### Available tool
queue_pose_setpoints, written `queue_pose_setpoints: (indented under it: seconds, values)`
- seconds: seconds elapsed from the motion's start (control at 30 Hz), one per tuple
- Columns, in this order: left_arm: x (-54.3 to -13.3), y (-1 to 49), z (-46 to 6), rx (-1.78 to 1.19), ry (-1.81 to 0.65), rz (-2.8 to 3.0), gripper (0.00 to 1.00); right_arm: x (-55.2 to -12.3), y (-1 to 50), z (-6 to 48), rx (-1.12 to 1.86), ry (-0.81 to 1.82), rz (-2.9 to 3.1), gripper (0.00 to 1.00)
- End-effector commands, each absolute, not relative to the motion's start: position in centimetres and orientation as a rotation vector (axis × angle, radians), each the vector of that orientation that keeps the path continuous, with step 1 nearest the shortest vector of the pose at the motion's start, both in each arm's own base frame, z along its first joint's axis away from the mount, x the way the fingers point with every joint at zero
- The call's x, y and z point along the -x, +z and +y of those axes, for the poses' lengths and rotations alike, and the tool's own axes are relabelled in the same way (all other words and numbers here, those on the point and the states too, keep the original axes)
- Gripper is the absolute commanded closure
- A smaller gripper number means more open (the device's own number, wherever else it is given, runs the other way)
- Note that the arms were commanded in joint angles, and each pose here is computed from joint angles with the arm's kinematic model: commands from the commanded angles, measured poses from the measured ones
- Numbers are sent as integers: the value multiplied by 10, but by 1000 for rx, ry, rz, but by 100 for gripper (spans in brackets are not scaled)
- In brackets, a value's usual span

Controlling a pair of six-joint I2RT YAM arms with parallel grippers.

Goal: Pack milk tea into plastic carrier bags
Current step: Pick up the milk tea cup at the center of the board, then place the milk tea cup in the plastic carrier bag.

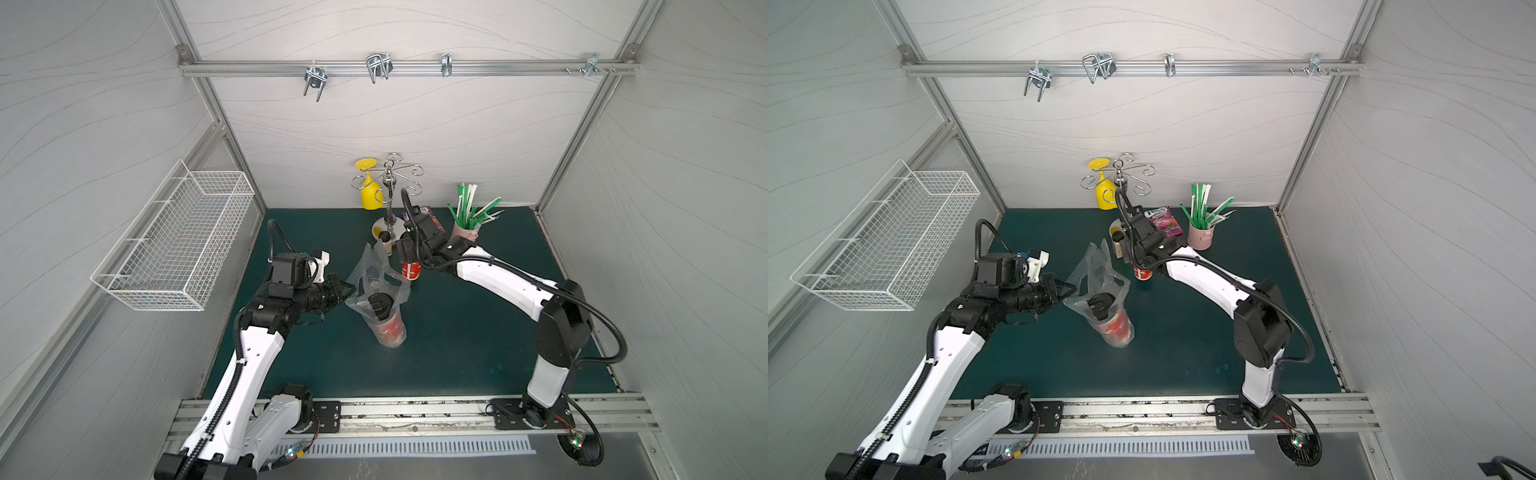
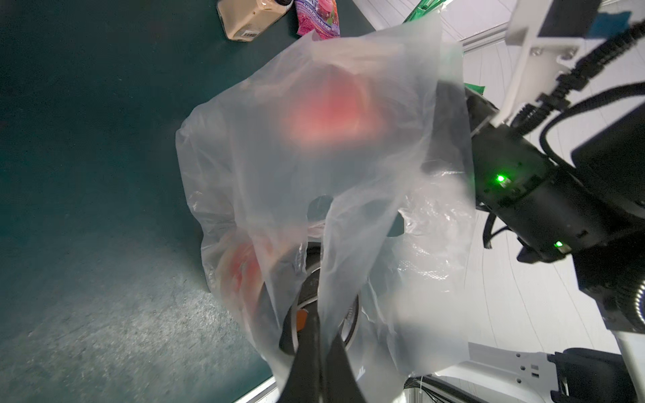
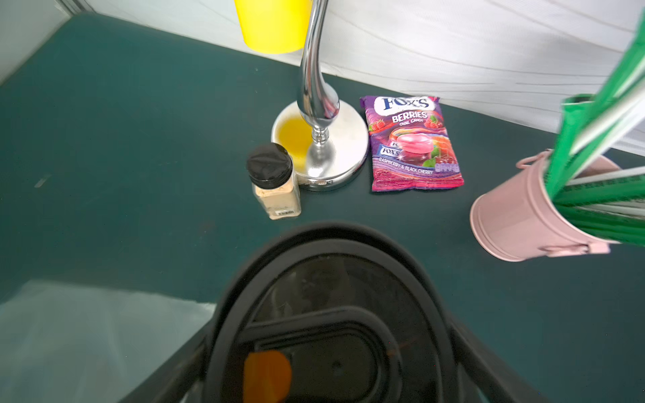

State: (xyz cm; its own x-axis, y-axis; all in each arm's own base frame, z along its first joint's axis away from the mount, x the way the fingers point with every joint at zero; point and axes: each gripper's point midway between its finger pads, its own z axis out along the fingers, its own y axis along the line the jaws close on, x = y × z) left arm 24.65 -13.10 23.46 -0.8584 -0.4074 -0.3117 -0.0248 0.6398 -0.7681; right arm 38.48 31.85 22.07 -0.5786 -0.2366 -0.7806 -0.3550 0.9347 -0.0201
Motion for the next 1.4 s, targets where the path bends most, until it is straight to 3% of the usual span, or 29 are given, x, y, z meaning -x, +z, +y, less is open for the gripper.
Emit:
queue_pose_setpoints:
  seconds: [0.0, 0.43, 0.8, 1.0, 1.37]
  values:
    - [-257, 261, -135, 292, -1151, 2316, 100, -361, 236, 304, 433, 202, 2214, 11]
    - [-263, 266, -138, 292, -1185, 2298, 100, -271, 349, 259, 509, 423, 2067, 20]
    - [-263, 264, -140, 297, -1181, 2309, 100, -224, 464, 301, 725, 677, 1788, 21]
    - [-263, 266, -141, 296, -1175, 2309, 100, -224, 461, 344, 804, 730, 1755, 21]
    - [-261, 267, -140, 321, -1179, 2300, 100, -274, 404, 393, 838, 657, 1853, 20]
